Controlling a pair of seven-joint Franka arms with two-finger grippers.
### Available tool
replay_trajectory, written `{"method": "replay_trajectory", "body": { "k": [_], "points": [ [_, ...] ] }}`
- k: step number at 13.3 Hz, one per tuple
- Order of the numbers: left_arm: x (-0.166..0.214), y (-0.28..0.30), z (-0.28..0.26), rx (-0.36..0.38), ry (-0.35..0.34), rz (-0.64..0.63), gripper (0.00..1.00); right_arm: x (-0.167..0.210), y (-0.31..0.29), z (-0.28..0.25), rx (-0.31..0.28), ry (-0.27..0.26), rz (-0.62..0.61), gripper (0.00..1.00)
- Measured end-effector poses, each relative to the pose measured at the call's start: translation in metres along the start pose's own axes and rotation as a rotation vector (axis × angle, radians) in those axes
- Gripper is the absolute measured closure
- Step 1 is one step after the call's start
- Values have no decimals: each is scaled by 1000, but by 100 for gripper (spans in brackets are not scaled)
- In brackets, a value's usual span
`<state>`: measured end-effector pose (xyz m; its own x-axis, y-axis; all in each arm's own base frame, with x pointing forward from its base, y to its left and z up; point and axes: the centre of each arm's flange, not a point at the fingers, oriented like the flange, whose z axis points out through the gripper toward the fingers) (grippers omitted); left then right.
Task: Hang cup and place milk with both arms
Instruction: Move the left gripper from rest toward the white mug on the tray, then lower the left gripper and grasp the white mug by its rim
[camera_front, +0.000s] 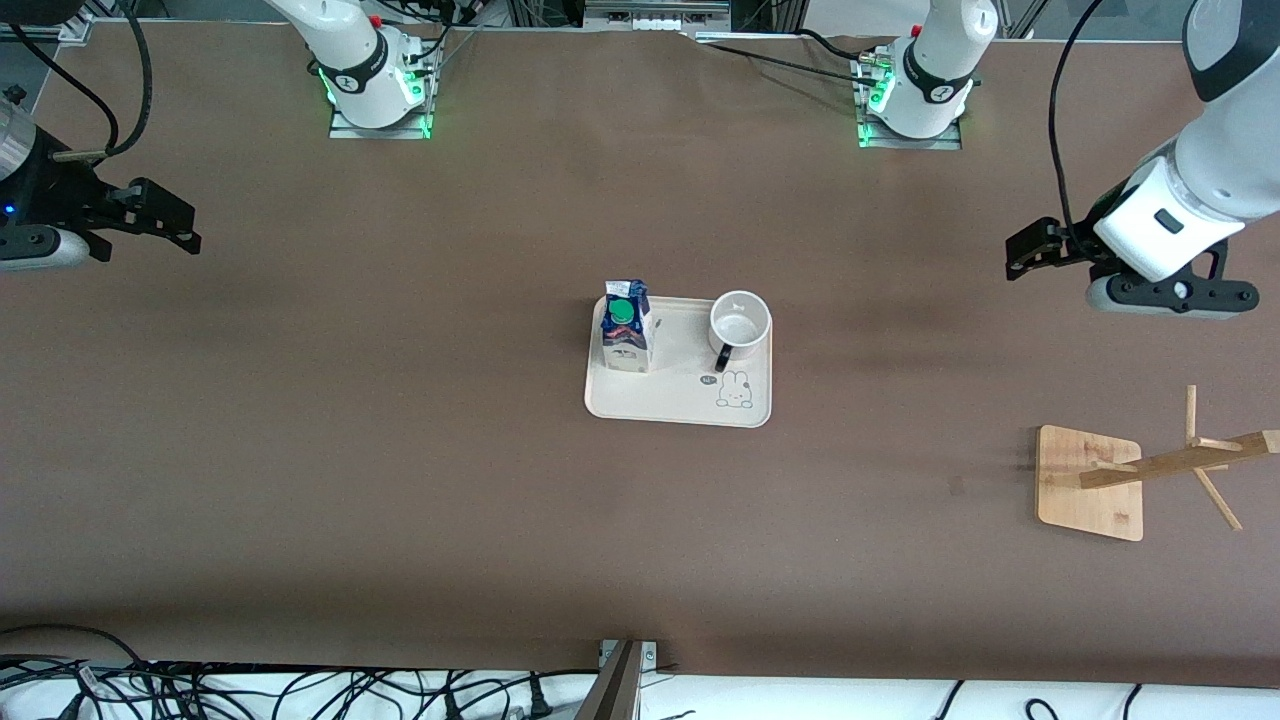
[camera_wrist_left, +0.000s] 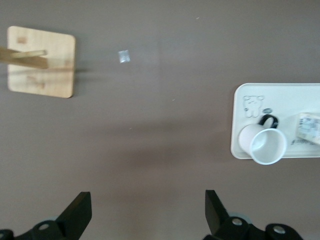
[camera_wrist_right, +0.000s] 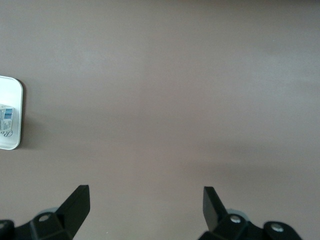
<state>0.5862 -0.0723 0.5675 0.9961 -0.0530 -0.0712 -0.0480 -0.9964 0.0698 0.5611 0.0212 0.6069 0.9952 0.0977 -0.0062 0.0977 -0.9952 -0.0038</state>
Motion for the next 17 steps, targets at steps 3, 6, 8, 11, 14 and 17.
{"method": "replay_trajectory", "body": {
  "k": [3,6,8,11,14,17],
  "points": [
    [32,33,4,-25,28,62,0,0,0,0,0,0,0,0],
    [67,77,14,-42,111,126,0,0,0,0,0,0,0,0],
    [82,98,25,-50,132,153,0,0,0,0,0,0,0,0],
    [100,116,42,-55,179,175,0,0,0,0,0,0,0,0],
    [117,143,92,-59,175,176,0,1,0,1,0,-2,0,0],
    [119,200,163,-3,134,183,0,1,0,2,0,-3,0,0]
  ]
}}
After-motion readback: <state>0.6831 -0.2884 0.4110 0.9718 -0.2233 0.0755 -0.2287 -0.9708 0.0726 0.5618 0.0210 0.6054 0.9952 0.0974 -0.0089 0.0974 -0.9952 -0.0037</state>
